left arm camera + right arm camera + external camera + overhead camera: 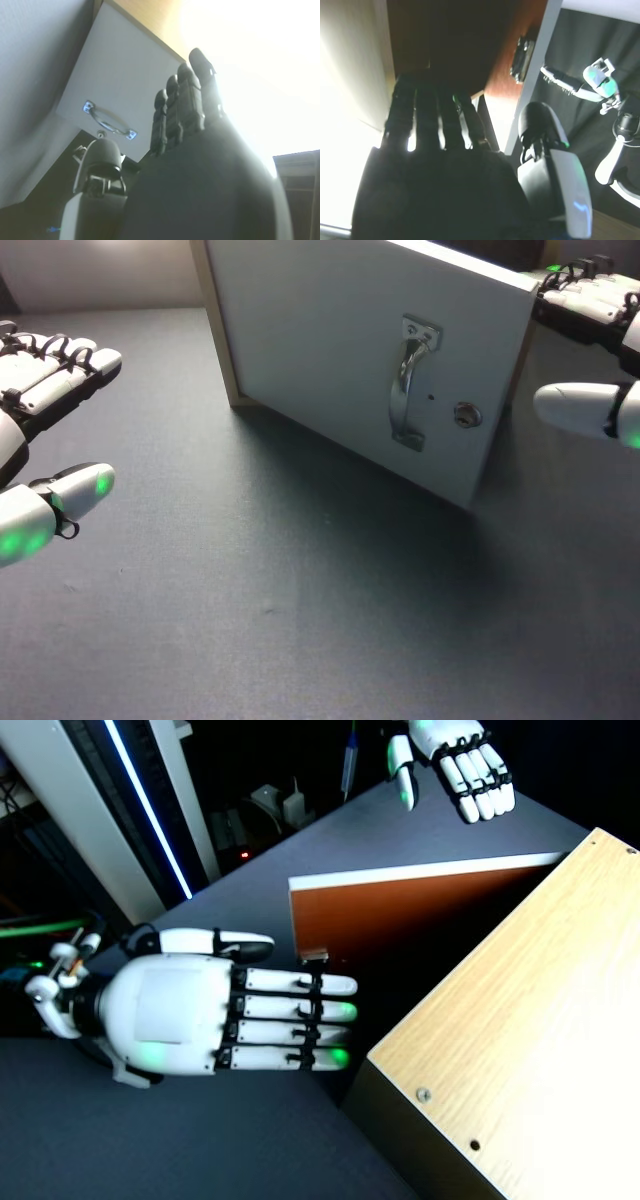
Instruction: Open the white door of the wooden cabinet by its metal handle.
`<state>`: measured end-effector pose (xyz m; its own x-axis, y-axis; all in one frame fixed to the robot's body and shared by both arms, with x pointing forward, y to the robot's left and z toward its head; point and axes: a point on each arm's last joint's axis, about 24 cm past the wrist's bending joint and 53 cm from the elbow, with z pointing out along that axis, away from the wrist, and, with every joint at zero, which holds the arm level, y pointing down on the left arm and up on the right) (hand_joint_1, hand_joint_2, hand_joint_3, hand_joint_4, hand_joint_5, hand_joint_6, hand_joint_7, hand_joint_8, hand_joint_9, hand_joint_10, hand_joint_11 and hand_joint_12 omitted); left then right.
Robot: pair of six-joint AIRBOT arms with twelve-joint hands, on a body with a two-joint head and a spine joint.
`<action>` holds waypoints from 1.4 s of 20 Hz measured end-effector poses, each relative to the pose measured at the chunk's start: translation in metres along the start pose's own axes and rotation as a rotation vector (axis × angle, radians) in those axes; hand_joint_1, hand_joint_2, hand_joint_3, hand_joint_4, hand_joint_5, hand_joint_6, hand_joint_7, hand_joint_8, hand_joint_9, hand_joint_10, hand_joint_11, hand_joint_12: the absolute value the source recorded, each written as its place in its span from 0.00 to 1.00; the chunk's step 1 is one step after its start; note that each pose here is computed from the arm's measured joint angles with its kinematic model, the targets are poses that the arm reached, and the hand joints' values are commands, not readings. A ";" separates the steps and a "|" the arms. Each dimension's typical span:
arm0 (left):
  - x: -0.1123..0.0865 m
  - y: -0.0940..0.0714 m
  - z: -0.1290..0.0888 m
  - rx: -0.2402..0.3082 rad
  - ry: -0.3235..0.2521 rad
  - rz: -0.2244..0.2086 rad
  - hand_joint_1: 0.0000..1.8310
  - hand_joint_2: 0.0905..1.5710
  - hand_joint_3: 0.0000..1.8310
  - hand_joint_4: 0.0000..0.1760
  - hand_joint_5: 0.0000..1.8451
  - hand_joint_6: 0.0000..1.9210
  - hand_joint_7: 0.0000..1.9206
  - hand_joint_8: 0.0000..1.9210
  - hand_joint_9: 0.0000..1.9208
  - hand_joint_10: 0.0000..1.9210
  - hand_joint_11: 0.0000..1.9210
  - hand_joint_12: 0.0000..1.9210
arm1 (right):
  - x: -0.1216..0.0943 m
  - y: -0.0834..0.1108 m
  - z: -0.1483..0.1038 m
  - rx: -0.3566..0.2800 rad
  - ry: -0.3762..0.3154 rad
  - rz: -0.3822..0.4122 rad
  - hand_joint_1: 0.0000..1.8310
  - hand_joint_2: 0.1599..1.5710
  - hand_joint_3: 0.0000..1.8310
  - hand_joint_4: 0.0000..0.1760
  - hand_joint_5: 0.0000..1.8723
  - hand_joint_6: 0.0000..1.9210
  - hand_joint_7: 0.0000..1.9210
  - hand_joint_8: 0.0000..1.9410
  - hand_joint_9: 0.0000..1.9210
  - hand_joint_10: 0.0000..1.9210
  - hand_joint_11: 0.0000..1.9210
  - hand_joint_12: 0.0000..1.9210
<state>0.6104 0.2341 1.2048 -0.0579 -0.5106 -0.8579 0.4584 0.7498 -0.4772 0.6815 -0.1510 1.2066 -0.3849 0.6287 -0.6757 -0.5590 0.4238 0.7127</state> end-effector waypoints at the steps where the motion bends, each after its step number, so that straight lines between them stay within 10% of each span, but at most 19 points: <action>1: 0.000 0.001 0.000 -0.004 0.002 0.000 0.00 0.92 0.00 0.00 0.07 0.00 0.08 0.00 0.08 0.00 0.00 0.27 | 0.001 -0.001 -0.001 0.004 0.000 0.007 0.00 0.84 0.00 0.00 0.00 0.00 0.00 0.00 0.00 0.00 0.00 0.00; 25: 0.002 0.001 -0.003 -0.003 0.003 -0.014 0.00 0.94 0.00 0.00 0.06 0.00 0.06 0.00 0.06 0.00 0.00 0.20 | 0.025 0.020 -0.018 -0.057 0.057 0.060 0.04 0.85 0.00 0.00 0.00 0.00 0.00 0.00 0.00 0.00 0.00 0.00; 28: 0.003 0.001 -0.004 -0.004 0.006 -0.015 0.00 0.93 0.00 0.00 0.05 0.00 0.06 0.00 0.06 0.00 0.00 0.20 | 0.026 0.021 -0.019 -0.063 0.061 0.063 0.02 0.81 0.00 0.15 0.00 0.00 0.00 0.00 0.00 0.00 0.00 0.00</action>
<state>0.6074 0.2351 1.2013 -0.0696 -0.5192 -0.8518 0.4536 0.7440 -0.4906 0.6457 -0.1376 1.2007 -0.4634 0.6112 -0.6417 -0.5769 0.3416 0.7419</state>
